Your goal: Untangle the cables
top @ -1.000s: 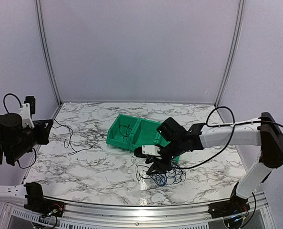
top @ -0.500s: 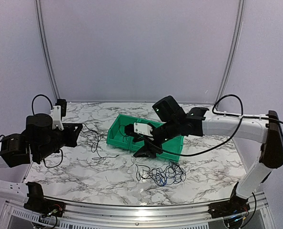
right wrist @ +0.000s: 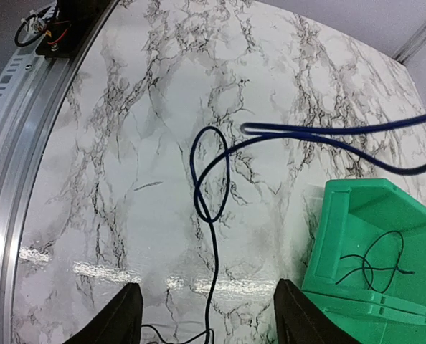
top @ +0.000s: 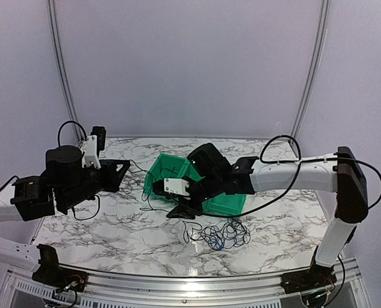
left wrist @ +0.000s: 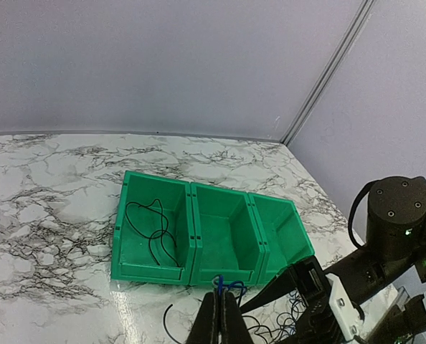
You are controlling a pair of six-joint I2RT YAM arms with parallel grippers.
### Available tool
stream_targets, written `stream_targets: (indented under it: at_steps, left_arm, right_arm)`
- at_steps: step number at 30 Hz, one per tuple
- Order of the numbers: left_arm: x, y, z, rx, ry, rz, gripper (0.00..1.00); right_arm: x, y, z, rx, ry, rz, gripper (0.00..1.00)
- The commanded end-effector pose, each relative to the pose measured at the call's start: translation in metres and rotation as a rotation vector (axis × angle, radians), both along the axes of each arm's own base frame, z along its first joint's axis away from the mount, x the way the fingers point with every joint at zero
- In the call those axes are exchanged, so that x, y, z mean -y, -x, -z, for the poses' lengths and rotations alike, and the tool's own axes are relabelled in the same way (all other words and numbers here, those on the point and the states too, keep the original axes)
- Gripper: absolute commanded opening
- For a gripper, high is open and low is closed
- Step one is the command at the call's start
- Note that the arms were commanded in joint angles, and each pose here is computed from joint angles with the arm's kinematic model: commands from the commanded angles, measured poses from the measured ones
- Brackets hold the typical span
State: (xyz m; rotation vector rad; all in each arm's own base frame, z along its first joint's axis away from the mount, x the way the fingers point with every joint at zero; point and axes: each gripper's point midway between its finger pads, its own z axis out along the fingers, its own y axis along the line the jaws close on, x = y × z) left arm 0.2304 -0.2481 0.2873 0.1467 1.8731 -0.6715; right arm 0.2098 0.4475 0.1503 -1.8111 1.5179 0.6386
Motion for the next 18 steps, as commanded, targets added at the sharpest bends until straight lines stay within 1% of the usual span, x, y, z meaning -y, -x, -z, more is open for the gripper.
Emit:
stream_targets:
  at_steps: [1, 4, 5, 7, 8, 9, 10, 15, 16, 17, 18]
  left_arm:
    - [0.002, 0.001, -0.026, 0.036, 0.074, 0.012, 0.00]
    - [-0.001, 0.002, -0.026, 0.038, 0.079, 0.007, 0.00]
    - [-0.002, 0.002, -0.026, 0.039, 0.081, 0.006, 0.00]
    - [-0.003, 0.003, -0.025, 0.039, 0.081, 0.004, 0.00]
    - [-0.004, 0.003, -0.026, 0.040, 0.082, 0.003, 0.00]
    - [-0.004, 0.003, -0.025, 0.039, 0.081, 0.000, 0.00]
    - [-0.005, 0.003, -0.023, 0.037, 0.078, -0.003, 0.00]
    - [-0.011, 0.000, -0.008, 0.026, 0.043, -0.033, 0.00]
    - [-0.014, -0.001, -0.003, 0.020, 0.027, -0.046, 0.05]
    - [-0.016, -0.002, 0.005, 0.007, 0.006, -0.061, 0.18]
    - [-0.019, -0.003, 0.016, -0.011, -0.018, -0.075, 0.34]
  right_arm:
    - [-0.004, -0.007, -0.007, 0.048, -0.042, 0.013, 0.57]
    - [-0.005, -0.006, 0.002, 0.032, -0.026, 0.012, 0.53]
    - [-0.006, -0.006, 0.005, 0.025, -0.021, 0.009, 0.47]
    - [-0.006, -0.005, 0.008, 0.011, -0.015, 0.009, 0.23]
    - [-0.006, -0.004, 0.007, 0.006, -0.021, 0.009, 0.13]
    - [-0.006, -0.004, 0.004, 0.006, -0.031, 0.008, 0.04]
    - [-0.006, -0.003, 0.001, 0.007, -0.041, 0.009, 0.00]
    - [0.003, 0.003, -0.014, -0.012, -0.054, -0.006, 0.00]
    - [0.005, 0.011, -0.018, -0.034, -0.062, -0.030, 0.00]
    - [0.007, 0.018, -0.024, -0.052, -0.070, -0.051, 0.00]
    - [0.010, 0.025, -0.029, -0.073, -0.078, -0.078, 0.00]
